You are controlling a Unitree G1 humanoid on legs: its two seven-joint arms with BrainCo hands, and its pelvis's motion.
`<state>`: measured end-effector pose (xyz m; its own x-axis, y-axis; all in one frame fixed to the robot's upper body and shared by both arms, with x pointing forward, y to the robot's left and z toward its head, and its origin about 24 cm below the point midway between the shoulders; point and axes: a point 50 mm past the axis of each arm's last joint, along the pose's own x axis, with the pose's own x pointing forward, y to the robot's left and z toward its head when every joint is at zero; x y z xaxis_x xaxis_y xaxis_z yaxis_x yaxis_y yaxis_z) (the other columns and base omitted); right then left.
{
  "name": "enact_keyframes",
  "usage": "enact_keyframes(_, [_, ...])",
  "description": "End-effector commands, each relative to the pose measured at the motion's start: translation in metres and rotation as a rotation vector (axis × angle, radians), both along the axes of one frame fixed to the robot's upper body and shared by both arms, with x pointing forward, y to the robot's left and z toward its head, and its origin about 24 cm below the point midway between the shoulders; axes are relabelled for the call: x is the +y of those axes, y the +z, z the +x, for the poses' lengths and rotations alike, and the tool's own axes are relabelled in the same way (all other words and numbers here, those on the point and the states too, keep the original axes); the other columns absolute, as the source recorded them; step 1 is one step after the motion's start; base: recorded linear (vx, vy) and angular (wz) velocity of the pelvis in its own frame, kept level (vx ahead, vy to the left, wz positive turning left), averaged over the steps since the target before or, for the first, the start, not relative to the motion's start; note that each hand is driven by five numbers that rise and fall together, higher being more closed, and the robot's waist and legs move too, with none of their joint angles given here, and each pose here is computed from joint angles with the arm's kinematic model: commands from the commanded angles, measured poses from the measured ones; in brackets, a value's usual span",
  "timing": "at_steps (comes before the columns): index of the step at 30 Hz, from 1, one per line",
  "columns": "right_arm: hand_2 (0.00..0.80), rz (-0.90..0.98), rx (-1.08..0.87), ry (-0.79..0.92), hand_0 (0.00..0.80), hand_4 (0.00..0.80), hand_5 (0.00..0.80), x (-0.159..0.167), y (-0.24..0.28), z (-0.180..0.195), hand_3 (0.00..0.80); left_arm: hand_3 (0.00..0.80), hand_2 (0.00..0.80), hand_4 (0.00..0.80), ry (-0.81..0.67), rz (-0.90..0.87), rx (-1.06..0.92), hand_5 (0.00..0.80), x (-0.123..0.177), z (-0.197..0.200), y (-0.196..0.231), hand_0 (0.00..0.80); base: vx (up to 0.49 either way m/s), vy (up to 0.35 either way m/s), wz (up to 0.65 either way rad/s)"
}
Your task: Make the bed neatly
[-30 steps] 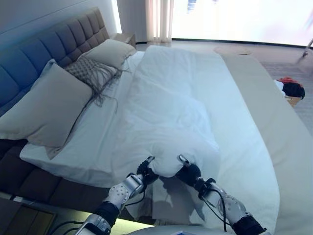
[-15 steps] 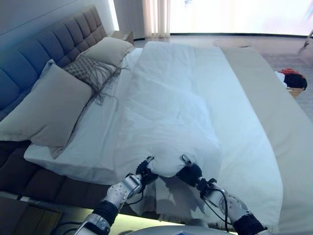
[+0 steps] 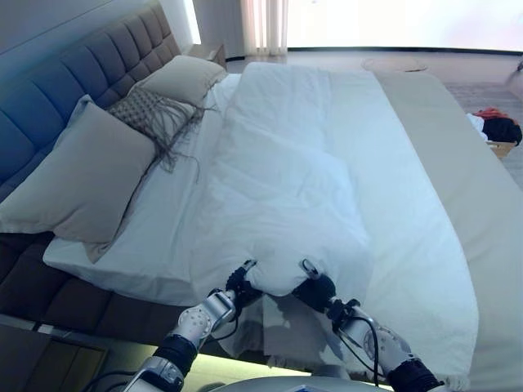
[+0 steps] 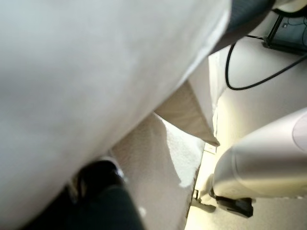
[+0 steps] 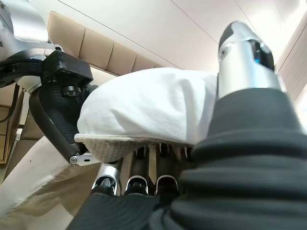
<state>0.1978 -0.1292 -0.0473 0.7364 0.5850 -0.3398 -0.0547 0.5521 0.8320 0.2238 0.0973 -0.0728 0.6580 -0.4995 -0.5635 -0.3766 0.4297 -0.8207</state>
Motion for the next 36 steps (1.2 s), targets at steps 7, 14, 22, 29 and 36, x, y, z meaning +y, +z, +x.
enact_keyframes(7, [0.0,-0.154,0.175,-0.153,0.0,0.0,0.0,-0.058,-0.027,-0.056,0.0,0.8,0.8,0.8,0.569,0.278,-0.176,0.8,0.162,0.056,0.047,0.8,-0.06,0.005,-0.11])
enact_keyframes(14, [0.0,-0.233,0.386,-0.334,0.0,0.0,0.0,-0.107,-0.058,-0.088,0.0,0.8,0.8,0.8,0.607,0.308,-0.169,0.8,0.179,0.052,0.048,0.8,-0.03,-0.148,-0.09])
enact_keyframes(22, [0.0,-0.288,0.527,-0.513,0.0,0.0,0.0,-0.155,-0.072,-0.136,0.0,0.8,0.8,0.8,0.611,0.301,-0.17,0.8,0.181,0.053,0.047,0.8,0.011,-0.075,-0.08])
enact_keyframes(29, [0.0,-0.296,0.641,-0.622,0.0,0.0,0.0,-0.174,-0.08,-0.181,0.0,0.8,0.8,0.8,0.633,0.31,-0.159,0.8,0.196,0.05,0.047,0.8,0.0,0.0,0.0])
enact_keyframes(36, [0.0,-0.309,0.812,-0.701,0.0,0.0,0.0,-0.181,-0.085,-0.235,0.0,0.8,0.8,0.8,0.635,0.314,-0.162,0.8,0.202,0.05,0.046,0.8,0.0,0.0,0.0])
